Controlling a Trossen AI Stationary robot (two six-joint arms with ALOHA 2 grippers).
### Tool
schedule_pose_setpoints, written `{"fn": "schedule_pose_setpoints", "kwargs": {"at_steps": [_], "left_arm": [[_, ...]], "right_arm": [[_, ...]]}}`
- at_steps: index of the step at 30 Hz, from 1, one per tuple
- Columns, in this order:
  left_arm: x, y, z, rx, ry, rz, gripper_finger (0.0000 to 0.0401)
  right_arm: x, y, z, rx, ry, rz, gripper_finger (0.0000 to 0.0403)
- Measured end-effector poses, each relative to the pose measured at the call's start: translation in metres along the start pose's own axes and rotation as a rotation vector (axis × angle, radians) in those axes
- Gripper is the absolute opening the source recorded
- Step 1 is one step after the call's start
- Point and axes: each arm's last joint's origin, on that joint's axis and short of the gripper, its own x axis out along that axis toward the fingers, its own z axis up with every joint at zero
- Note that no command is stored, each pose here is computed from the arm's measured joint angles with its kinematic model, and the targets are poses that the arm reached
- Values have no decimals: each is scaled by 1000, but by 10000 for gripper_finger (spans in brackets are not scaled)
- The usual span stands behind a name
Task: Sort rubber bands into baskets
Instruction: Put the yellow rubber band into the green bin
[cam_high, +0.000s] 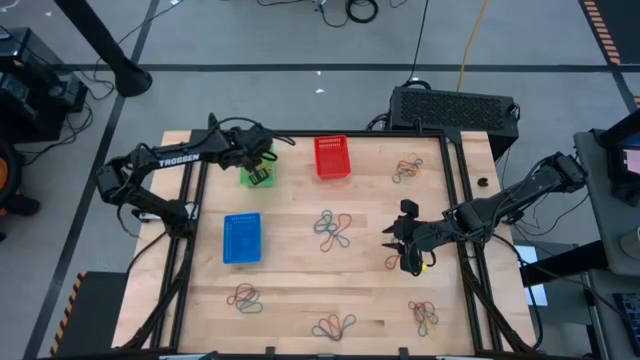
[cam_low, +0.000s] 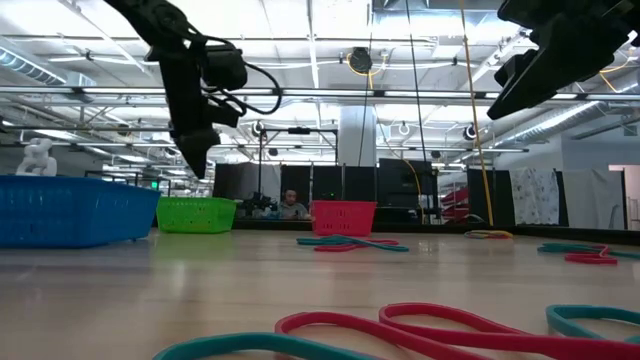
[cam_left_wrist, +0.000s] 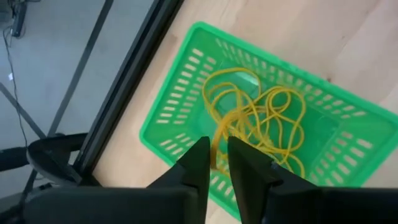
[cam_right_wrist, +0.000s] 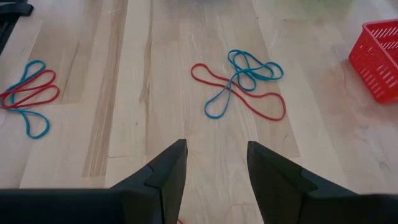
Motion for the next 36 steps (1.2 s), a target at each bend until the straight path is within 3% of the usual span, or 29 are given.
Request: {"fn": "schedule_pose_setpoints", "kwargs": {"at_steps": [18, 21, 27, 31, 36], "left_arm": [[0, -1, -1, -5, 10, -12, 158], [-4, -3, -1, -63, 1, -92, 166], [-31, -16, 7, -125, -148, -460, 167], [-57, -39, 12, -40, -302, -550, 167], [-83, -86, 15, 86, -558, -636, 167]], "right_arm": [[0, 0, 0, 1, -4, 2, 160], [0, 0, 1, 2, -7, 2, 160], [0, 1, 4, 10, -35, 14, 160], [0, 2, 4, 19, -31, 30, 160], [0, 4, 6, 0, -43, 71, 160]]}}
